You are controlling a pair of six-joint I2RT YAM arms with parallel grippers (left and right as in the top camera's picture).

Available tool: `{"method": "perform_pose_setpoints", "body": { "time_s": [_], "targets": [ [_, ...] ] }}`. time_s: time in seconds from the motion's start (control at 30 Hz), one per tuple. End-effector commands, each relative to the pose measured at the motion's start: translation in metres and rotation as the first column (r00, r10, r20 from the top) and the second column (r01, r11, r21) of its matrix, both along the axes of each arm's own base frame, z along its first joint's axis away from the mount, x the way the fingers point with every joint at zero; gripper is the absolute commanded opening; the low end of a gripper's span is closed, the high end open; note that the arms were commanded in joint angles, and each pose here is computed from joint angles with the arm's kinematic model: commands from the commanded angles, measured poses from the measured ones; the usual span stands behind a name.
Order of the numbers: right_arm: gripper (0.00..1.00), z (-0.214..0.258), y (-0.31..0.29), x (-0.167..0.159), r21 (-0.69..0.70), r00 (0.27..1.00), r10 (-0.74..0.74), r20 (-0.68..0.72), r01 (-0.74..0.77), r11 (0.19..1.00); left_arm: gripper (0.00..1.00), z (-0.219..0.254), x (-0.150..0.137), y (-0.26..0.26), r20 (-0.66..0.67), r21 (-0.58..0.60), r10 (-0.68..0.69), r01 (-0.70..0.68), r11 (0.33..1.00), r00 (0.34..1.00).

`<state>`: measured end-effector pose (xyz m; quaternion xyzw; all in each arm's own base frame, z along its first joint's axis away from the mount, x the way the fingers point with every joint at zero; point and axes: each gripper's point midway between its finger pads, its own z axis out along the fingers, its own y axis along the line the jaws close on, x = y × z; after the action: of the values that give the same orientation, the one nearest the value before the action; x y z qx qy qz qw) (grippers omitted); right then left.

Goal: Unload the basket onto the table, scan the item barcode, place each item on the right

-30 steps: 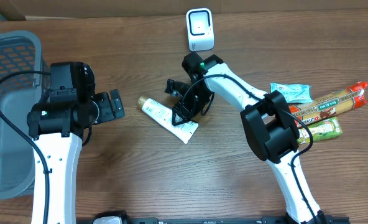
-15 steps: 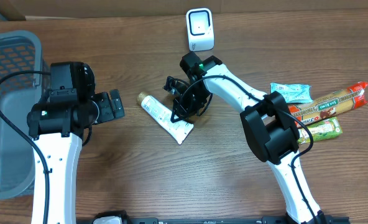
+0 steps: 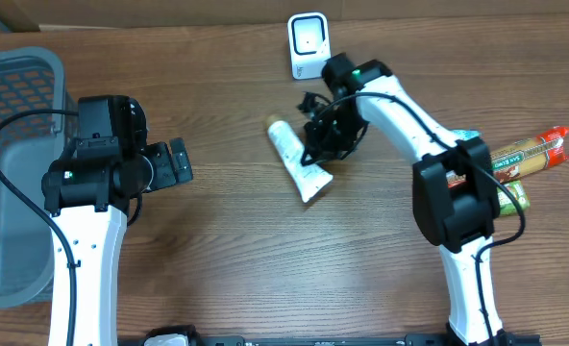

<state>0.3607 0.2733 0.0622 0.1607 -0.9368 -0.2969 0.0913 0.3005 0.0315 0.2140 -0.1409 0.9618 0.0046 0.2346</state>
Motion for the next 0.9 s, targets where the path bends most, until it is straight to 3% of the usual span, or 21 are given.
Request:
{"method": "perform_pose_setpoints", "body": {
  "time_s": [0.0, 0.13, 0.23, 0.4, 0.73, 0.83, 0.87],
  "targets": [
    [0.04, 0.010, -0.003, -0.007, -0.084, 0.995, -0.098, -0.023, 0.095, 0.992, 1.00, 0.001, -0.001, 0.001, 0.004, 0.005, -0.013, 0.013, 1.000, 1.000],
    [0.04, -0.020, -0.016, -0.001, -0.212, 0.981, -0.193, 0.009, 0.191, 0.958, 1.00, 0.001, -0.001, 0.001, 0.004, 0.005, -0.013, 0.013, 1.000, 1.000],
    [0.04, -0.042, -0.014, 0.004, -0.191, 0.977, -0.210, 0.039, 0.214, 0.958, 1.00, 0.001, -0.001, 0.001, 0.004, 0.005, -0.013, 0.013, 1.000, 1.000],
    [0.21, -0.064, -0.011, 0.002, -0.142, 0.981, -0.185, 0.065, 0.192, 0.971, 1.00, 0.001, -0.001, 0.001, 0.004, 0.005, -0.013, 0.013, 1.000, 1.000],
    [0.54, -0.065, 0.004, 0.006, -0.084, 0.983, -0.147, 0.107, 0.156, 0.984, 1.00, 0.001, -0.001, 0.001, 0.004, 0.005, -0.013, 0.013, 1.000, 1.000],
    [0.55, -0.068, 0.013, 0.007, -0.072, 0.983, -0.138, 0.123, 0.148, 0.986, 1.00, 0.001, -0.001, 0.001, 0.004, 0.006, -0.013, 0.013, 1.000, 1.000],
    [0.51, -0.070, 0.016, 0.006, -0.070, 0.983, -0.135, 0.124, 0.144, 0.987, 0.99, 0.001, -0.001, 0.001, 0.004, 0.005, -0.013, 0.013, 1.000, 1.000]
  ]
}}
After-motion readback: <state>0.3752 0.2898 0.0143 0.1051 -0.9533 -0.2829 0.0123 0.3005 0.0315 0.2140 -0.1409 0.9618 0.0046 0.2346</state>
